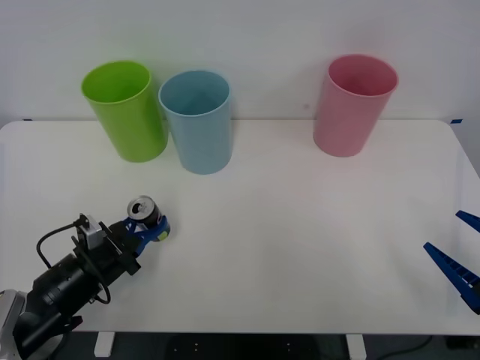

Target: Grasp the object on the table and drop it into the matching bin: aluminum can to the light blue bin, PET bottle to the pink bin.

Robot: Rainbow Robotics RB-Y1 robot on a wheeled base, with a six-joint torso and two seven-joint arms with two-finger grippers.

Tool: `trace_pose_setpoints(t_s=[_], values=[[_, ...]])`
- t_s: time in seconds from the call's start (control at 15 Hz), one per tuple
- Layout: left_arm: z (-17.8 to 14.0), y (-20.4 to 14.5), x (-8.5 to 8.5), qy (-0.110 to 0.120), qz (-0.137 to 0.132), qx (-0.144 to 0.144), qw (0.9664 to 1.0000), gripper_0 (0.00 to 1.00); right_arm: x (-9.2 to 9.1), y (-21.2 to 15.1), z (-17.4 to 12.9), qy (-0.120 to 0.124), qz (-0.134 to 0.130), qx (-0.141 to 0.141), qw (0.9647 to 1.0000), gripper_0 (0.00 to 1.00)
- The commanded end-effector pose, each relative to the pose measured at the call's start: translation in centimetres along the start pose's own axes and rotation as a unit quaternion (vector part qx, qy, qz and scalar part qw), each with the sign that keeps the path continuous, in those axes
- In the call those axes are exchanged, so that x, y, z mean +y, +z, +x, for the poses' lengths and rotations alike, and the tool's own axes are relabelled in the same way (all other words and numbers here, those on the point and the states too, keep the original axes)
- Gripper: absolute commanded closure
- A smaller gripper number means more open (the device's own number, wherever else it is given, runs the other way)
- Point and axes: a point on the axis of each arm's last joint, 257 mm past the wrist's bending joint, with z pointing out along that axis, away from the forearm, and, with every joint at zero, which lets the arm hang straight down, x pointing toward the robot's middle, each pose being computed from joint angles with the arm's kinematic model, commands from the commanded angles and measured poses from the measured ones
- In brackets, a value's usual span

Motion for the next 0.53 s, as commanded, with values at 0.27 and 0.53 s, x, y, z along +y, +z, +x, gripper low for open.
trace_pose_setpoints(t_s=[0.27, 0.53], values=[[-5.1, 1.3, 3.5, -0.024, -0.023, -0.036, 0.9988, 1.00, 0.0, 0.0, 0.0, 0.000, 0.000, 0.000, 1.0000, 0.00], [-9.2, 1.8, 5.0, -0.035, -0.033, -0.054, 0.9974, 1.00, 0.0, 0.0, 0.0, 0.000, 0.000, 0.000, 1.0000, 0.00]])
